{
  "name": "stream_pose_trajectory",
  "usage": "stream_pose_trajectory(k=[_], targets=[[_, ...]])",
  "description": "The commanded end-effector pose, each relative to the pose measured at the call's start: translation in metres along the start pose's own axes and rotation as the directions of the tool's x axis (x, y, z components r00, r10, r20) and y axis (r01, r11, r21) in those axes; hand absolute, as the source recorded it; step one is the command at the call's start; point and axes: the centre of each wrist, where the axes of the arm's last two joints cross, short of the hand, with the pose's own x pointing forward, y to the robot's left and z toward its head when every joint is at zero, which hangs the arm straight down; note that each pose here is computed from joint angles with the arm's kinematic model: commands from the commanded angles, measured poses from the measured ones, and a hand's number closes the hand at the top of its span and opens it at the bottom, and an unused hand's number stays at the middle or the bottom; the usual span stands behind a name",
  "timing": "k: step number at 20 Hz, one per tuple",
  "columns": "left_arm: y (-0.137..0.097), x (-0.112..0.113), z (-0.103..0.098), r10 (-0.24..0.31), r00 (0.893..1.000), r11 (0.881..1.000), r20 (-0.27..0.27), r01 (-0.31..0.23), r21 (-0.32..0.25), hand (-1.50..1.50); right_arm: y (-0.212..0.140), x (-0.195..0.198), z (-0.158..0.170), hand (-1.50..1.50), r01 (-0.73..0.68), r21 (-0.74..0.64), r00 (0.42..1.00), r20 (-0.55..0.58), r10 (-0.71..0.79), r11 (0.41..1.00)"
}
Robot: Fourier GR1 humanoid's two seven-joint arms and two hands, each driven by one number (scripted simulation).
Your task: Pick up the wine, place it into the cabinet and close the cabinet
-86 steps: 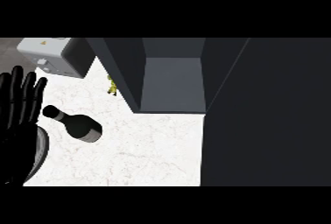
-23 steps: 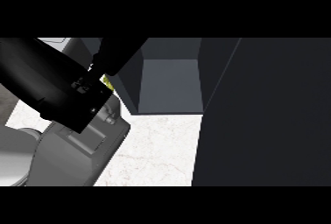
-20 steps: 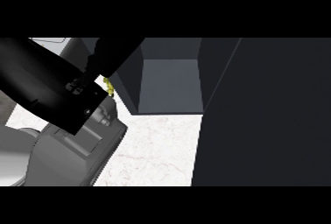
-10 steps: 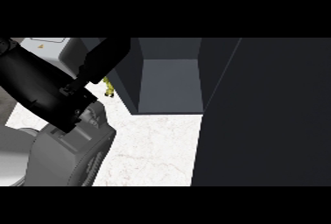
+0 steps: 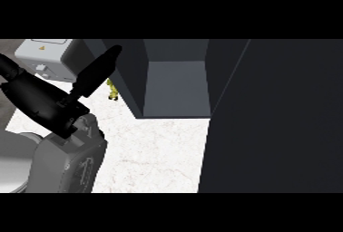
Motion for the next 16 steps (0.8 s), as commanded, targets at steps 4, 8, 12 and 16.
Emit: stream_pose_trajectory(k=[4, 8, 12, 16], targets=[[0.015, -0.066, -0.014, -0.042, 0.992, 0.991, -0.119, 0.056, 0.122, -1.50, -0.010, 0.014, 0.008, -1.50, 0.018, 0.030, 0.999, 0.038, -0.019, 0.999], [0.031, -0.077, -0.018, -0.039, 0.992, 0.984, -0.122, 0.059, 0.166, -1.50, -0.003, 0.018, 0.026, -1.50, 0.036, 0.038, 0.999, 0.023, -0.037, 0.999], [0.031, -0.106, -0.009, -0.043, 0.988, 0.983, -0.146, 0.068, 0.173, -1.50, -0.020, 0.008, 0.023, -1.50, 0.057, 0.044, 0.998, 0.033, -0.058, 0.997], [0.042, -0.126, -0.012, -0.057, 0.982, 0.983, -0.178, 0.087, 0.162, -1.50, -0.016, 0.012, 0.027, -1.50, 0.050, 0.041, 0.999, 0.014, -0.051, 0.998]])
